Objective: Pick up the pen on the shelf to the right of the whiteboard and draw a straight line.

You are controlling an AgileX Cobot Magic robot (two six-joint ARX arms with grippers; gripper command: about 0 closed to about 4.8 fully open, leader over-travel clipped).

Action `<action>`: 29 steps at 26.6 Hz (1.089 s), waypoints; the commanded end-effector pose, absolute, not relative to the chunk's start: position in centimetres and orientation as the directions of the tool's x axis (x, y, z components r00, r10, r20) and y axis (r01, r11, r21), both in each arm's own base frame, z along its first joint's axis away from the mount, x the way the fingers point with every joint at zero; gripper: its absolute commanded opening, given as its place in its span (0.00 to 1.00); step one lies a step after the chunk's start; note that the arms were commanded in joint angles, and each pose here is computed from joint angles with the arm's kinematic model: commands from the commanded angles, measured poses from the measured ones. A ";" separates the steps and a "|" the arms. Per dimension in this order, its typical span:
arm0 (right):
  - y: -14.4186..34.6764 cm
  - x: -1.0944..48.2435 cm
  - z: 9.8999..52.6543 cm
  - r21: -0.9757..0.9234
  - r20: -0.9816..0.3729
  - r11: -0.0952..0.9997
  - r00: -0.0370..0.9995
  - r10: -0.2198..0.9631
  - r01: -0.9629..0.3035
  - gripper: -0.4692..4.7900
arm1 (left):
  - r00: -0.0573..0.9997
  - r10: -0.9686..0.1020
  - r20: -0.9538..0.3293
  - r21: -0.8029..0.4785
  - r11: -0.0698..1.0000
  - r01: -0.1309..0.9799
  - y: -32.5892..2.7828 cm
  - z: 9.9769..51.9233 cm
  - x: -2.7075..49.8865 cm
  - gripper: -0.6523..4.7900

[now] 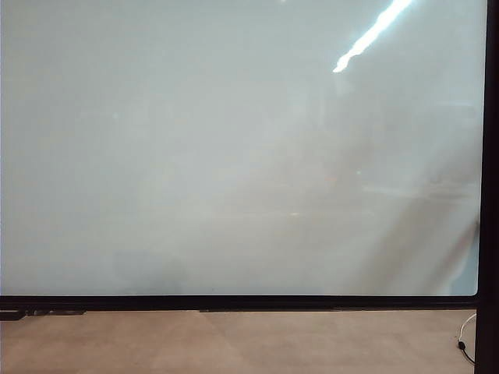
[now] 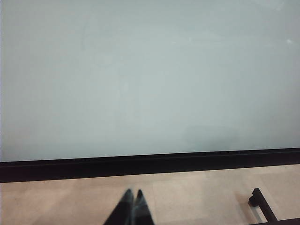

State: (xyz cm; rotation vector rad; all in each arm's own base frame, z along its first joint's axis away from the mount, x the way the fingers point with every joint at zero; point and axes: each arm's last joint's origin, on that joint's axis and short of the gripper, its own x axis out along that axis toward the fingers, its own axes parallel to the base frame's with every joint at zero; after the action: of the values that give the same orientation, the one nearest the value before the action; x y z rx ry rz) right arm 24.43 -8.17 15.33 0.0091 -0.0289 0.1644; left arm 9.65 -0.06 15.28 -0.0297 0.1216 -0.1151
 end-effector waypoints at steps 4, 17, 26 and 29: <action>-8.8 25.8 15.9 -0.040 0.069 0.990 0.988 0.136 -0.134 0.70 | 0.986 -0.125 -0.110 -0.030 0.992 0.123 -0.1 15.5 9.6 0.11; -9.5 27.9 14.0 -0.031 0.061 0.990 0.988 0.142 -0.140 0.70 | 0.986 -0.125 -0.110 -0.006 0.992 0.125 -0.1 15.5 9.6 0.11; -9.1 28.9 14.0 -0.043 0.067 0.985 0.983 0.170 -0.167 0.69 | 0.986 -0.125 -0.110 0.011 0.992 0.127 -0.1 15.5 9.6 0.11; -8.8 29.0 13.7 -0.041 0.061 0.988 0.987 0.152 -0.149 0.69 | 0.986 -0.125 -0.110 0.011 0.992 0.127 -0.1 15.5 9.6 0.11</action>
State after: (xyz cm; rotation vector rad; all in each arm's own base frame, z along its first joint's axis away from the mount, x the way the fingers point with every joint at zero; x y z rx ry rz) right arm 28.97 -8.78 13.59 -0.0241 -0.0481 0.1678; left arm 9.65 -0.06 15.28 0.0141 0.1191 -0.1178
